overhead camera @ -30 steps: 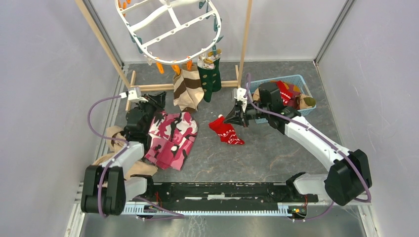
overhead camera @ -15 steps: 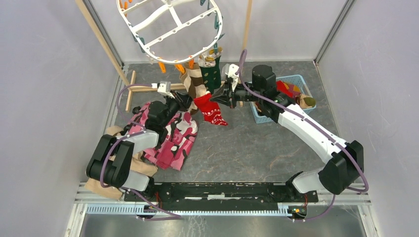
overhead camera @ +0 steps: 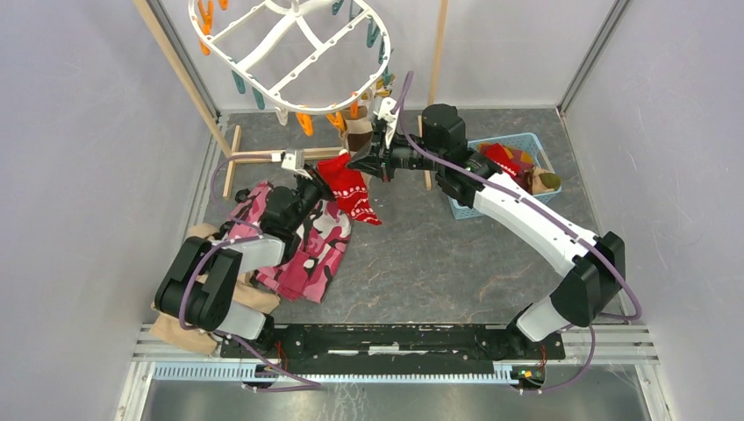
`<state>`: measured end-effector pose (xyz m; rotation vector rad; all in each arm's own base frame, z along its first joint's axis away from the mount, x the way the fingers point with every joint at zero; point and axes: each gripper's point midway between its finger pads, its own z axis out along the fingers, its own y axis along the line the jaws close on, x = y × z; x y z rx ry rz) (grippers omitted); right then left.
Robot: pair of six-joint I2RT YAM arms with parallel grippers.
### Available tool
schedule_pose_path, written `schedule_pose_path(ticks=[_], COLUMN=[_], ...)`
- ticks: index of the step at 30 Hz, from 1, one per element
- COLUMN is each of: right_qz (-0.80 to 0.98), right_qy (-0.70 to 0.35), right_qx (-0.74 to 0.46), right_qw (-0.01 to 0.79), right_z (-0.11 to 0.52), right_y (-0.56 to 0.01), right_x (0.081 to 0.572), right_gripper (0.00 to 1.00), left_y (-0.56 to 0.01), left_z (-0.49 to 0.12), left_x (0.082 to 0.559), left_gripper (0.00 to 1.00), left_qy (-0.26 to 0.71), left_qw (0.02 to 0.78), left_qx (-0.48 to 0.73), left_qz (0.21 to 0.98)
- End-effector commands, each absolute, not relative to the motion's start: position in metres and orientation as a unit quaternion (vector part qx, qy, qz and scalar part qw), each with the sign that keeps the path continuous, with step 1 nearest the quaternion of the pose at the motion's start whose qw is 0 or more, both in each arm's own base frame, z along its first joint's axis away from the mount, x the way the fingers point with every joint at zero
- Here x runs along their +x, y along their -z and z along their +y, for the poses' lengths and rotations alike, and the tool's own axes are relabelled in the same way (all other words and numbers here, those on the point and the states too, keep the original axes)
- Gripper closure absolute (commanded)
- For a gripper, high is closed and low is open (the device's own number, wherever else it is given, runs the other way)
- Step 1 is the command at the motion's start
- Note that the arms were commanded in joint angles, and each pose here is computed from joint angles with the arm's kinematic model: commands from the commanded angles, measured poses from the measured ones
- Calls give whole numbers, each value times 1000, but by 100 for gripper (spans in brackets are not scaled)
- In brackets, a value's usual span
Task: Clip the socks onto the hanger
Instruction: Adjust the sock on the hanger, then open the clamp at the hanger.
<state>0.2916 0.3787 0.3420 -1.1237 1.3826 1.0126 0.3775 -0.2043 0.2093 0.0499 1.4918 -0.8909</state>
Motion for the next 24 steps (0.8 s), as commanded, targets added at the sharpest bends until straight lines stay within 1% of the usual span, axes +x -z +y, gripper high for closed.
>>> schedule_pose_path(ticks=[1,6,9,11,15,16,19,21,24], right_qz=[576,592,605,616,639,643,653,657,661], right_qy=[-412,-396,-384,-376,-356,-351,-341,-334,-330], right_qx=[-447,-438,-429,-422,-406,-404,-396,-390,-385], right_qw=[546,549,550,548,548,547,548,552,554], right_z=[384,388,392,394,392,391,388,385,380], right_y=[-369,-362,-352,-345,-328,-325,-316,-314,-310], right_x=[302,316,328,335,349,351,356,361,369], right_gripper=[100,100,100,100,100,100,100,100,100], left_y=[-220,-196,-197,-201,-228,-239,-271,-293,-316], left_z=[-194,-153,-132,-122,-124,-126,-137,-145,-157], left_x=[366,347,330,318,294,289,273,265,263], left_gripper=[69,63,61,57,41,36,17,8,5], left_qy=[404,340,311,304,324,334,372,399,437], left_qw=[660,658,663,669,688,695,711,715,702], left_qx=[-13,-91,-120,-127,-91,-79,-38,-19,-7], left_qz=[633,666,670,666,643,632,596,574,562])
